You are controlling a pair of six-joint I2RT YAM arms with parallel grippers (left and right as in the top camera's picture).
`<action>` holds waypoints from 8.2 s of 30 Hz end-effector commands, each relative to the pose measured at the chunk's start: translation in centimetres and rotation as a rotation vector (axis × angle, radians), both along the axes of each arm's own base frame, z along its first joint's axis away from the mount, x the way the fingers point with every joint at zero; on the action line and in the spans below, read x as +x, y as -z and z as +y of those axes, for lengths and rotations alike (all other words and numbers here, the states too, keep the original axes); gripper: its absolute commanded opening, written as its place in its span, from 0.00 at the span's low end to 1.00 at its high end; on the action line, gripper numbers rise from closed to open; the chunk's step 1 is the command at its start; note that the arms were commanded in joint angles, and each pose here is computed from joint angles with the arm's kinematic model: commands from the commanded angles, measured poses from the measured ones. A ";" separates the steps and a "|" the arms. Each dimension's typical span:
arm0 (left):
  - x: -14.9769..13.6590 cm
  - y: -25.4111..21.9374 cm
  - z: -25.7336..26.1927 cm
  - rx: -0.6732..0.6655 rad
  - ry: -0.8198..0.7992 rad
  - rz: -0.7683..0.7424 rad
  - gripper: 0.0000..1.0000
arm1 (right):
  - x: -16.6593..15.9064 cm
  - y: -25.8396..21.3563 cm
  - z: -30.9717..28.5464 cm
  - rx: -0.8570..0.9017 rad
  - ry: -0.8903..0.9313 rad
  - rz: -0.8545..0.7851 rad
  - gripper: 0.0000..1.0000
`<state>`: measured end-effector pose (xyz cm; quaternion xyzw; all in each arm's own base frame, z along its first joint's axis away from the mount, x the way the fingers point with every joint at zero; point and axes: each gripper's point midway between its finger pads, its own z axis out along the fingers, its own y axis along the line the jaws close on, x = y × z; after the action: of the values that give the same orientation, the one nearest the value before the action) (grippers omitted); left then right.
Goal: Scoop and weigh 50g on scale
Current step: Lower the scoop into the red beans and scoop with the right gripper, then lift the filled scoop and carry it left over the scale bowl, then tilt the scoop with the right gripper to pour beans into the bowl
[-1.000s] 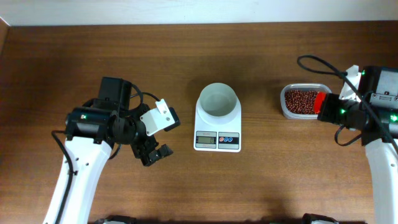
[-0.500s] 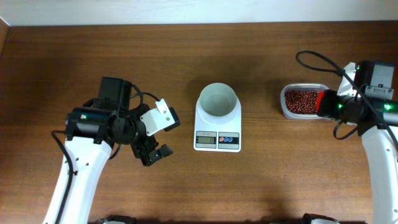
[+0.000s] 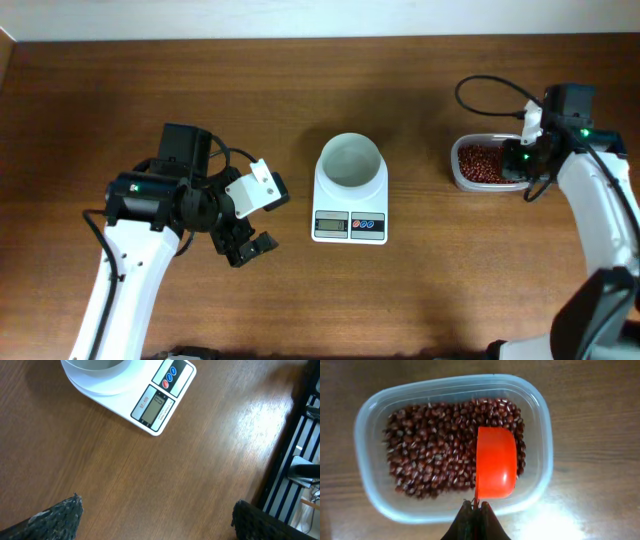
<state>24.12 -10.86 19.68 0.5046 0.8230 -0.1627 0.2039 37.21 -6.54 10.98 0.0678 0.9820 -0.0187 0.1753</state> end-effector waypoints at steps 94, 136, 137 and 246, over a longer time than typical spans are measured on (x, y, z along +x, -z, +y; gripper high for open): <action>0.3 -0.6 -0.2 -0.016 0.017 -0.021 0.99 | -1.7 -5.7 -2.2 1.172 0.177 -0.282 0.04; 0.3 -0.6 -0.2 -0.016 0.017 -0.021 0.99 | 1.2 -6.0 21.0 1.149 -0.377 -0.042 0.04; 0.3 -0.6 -0.2 -0.016 0.017 -0.021 0.99 | 1.1 -5.9 21.3 1.137 -0.383 -0.038 0.04; 0.3 -0.6 -0.2 -0.016 0.017 -0.021 0.99 | 2.5 -4.5 25.1 0.716 -0.968 -0.385 0.04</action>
<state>24.11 -10.86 19.68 0.5072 0.8214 -0.1621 0.2043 39.77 18.18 15.23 -0.3151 0.8075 0.3993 0.2986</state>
